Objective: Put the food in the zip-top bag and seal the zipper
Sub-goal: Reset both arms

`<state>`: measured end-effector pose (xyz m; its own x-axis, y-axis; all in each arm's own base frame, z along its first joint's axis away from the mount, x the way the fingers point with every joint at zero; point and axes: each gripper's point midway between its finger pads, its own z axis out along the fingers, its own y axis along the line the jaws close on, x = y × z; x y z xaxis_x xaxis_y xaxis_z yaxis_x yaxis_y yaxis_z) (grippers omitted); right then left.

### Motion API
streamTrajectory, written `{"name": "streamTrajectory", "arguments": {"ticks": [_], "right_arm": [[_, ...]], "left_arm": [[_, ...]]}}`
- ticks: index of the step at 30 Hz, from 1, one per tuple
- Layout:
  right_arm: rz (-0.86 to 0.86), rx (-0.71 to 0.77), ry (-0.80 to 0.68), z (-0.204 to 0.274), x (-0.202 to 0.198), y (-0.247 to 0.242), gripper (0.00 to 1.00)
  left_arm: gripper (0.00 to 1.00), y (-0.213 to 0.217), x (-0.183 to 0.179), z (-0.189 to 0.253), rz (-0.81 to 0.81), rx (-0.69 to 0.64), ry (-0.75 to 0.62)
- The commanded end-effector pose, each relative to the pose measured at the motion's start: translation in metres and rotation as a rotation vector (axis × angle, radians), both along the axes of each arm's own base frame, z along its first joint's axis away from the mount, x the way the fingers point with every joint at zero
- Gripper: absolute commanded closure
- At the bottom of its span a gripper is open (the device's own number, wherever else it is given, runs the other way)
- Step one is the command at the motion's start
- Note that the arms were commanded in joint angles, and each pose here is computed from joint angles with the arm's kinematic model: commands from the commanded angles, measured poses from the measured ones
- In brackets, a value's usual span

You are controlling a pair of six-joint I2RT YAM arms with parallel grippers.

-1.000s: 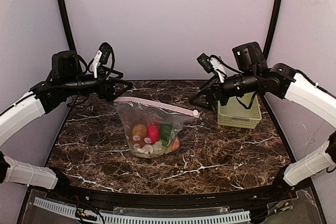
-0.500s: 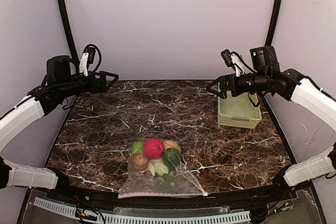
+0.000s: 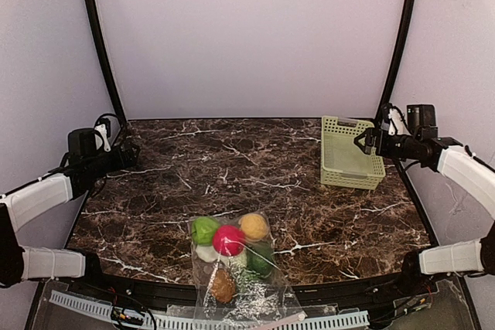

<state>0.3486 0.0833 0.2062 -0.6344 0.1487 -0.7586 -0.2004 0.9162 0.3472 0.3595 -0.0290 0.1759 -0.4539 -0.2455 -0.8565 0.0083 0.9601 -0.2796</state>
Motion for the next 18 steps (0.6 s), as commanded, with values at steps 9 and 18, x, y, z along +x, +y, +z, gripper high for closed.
{"name": "streamTrajectory", "arguments": {"ticks": [9, 18], "right_arm": [[-0.252, -0.150, -0.527, 0.051, -0.019, -0.066, 0.01], [-0.351, -0.202, -0.636, 0.011, -0.039, -0.084, 0.01]], "left_arm": [[0.01, 0.049, -0.029, -0.008, 0.189, 0.285, -0.240], [0.01, 0.051, -0.037, -0.023, 0.200, 0.297, -0.265]]}}
